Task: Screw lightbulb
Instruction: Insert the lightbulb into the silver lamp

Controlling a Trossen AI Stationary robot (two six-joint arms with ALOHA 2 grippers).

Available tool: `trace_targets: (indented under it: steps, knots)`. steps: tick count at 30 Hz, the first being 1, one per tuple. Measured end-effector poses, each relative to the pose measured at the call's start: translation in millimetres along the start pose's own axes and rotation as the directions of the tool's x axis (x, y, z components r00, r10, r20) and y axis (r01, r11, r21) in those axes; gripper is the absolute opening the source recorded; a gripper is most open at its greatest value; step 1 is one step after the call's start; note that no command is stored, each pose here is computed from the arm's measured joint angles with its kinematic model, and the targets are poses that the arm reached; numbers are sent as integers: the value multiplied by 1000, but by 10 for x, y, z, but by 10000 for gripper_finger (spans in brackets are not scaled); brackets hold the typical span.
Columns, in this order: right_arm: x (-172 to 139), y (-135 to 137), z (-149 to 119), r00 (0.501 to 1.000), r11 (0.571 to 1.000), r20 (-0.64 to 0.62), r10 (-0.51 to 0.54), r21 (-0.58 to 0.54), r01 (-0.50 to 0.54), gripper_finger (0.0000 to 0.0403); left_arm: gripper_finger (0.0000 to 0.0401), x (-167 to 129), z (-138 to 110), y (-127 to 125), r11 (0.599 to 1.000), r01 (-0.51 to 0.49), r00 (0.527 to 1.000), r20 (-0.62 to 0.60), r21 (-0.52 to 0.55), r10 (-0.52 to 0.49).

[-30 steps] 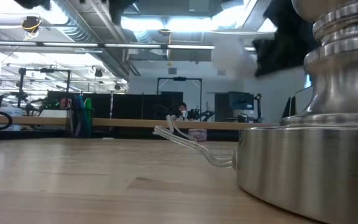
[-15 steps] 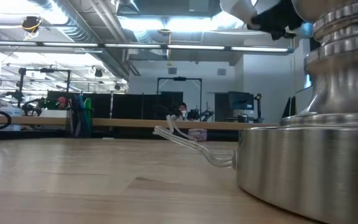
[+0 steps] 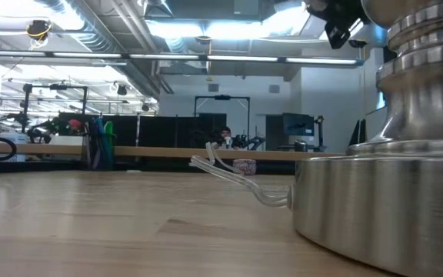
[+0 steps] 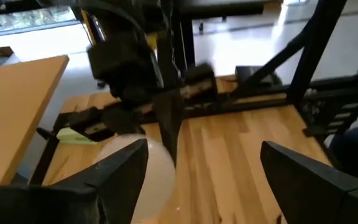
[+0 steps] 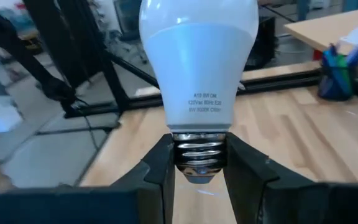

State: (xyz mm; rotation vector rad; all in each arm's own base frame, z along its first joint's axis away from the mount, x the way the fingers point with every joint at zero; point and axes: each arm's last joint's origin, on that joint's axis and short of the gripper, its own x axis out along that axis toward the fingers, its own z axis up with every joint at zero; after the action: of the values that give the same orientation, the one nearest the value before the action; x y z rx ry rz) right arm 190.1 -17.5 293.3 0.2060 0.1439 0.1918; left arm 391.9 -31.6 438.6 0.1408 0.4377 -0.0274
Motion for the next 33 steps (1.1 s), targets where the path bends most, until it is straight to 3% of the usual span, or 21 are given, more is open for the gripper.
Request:
trace_targets:
  steps: [10,15,20,25,33]
  knots:
    - [1,14,15,999,999,9,44,20,-44,104,299,131,-50,75,996,-17,1000,-19,90,18]
    - [68,22,-16,998,998,-9,66,22,-66,104,299,144,-67,161,987,-77,996,-32,138,82]
    - [166,50,-14,996,996,19,87,7,-88,104,299,145,-96,218,990,-75,995,-54,121,82]
    - [173,40,6,997,998,44,61,-21,-60,104,299,155,-157,213,997,27,995,-99,68,-20]
    - [192,31,-6,998,998,37,55,-18,-54,104,299,204,-191,228,998,8,993,-122,67,0]
